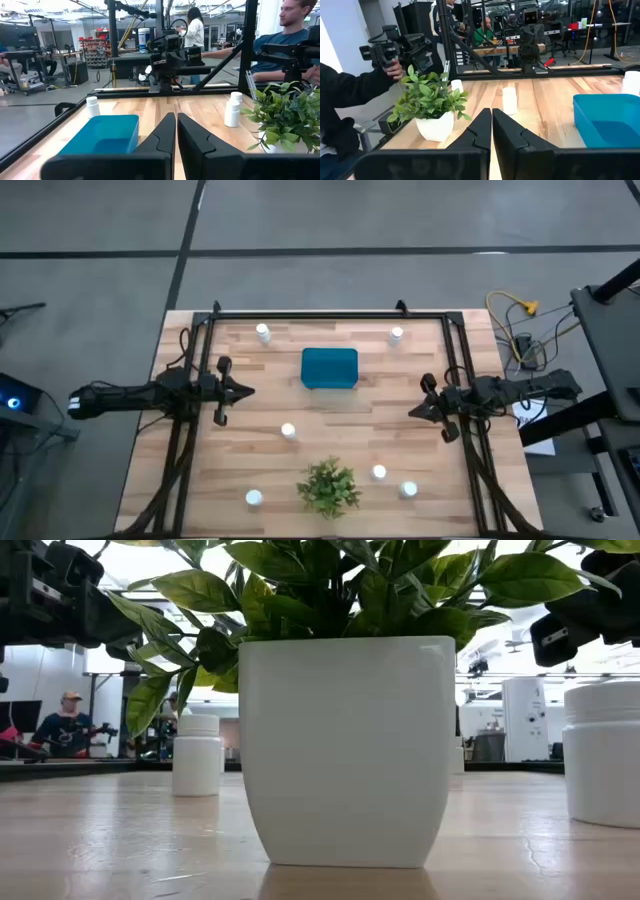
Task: Pick and place pill bottles into a basket
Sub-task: Put the white pill bottle into the blue bin
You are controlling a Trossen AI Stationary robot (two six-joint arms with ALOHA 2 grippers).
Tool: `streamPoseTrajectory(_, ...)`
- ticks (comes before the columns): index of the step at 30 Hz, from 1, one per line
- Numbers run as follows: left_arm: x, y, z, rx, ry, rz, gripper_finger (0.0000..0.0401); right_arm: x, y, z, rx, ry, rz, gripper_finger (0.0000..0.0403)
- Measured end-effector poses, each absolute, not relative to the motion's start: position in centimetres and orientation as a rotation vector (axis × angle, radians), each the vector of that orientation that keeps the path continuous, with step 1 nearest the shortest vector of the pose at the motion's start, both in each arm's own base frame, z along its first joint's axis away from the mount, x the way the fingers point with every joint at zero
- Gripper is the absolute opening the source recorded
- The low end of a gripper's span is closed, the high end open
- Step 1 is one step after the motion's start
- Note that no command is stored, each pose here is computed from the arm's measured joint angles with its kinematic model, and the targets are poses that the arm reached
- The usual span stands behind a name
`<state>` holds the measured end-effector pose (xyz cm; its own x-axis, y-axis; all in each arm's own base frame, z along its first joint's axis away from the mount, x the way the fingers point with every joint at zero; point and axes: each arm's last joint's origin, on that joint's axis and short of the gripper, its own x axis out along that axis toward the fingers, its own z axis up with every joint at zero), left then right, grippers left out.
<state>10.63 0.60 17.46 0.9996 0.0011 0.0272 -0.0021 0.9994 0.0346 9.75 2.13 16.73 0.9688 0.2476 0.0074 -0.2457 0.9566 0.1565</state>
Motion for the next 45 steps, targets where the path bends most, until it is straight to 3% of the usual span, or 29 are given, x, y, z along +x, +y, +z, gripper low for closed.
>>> streamPoseTrajectory(25, 10.6, 0.6, 17.6, 0.036, -0.045, 0.005, 0.0002, 9.7, 2.1, 16.8, -0.014, -0.015, 0.250, 0.0009)
streamPoseTrajectory(37, 10.6, 0.6, 17.9, 0.042, -0.074, 0.007, 0.0002, 9.6, 2.1, 18.5, -0.053, -0.203, 0.241, 0.0008)
streamPoseTrajectory(45, 10.6, 0.6, 18.4, 0.048, -0.122, 0.008, 0.0002, 9.6, 1.7, 18.5, -0.079, -0.196, 0.091, 0.0009)
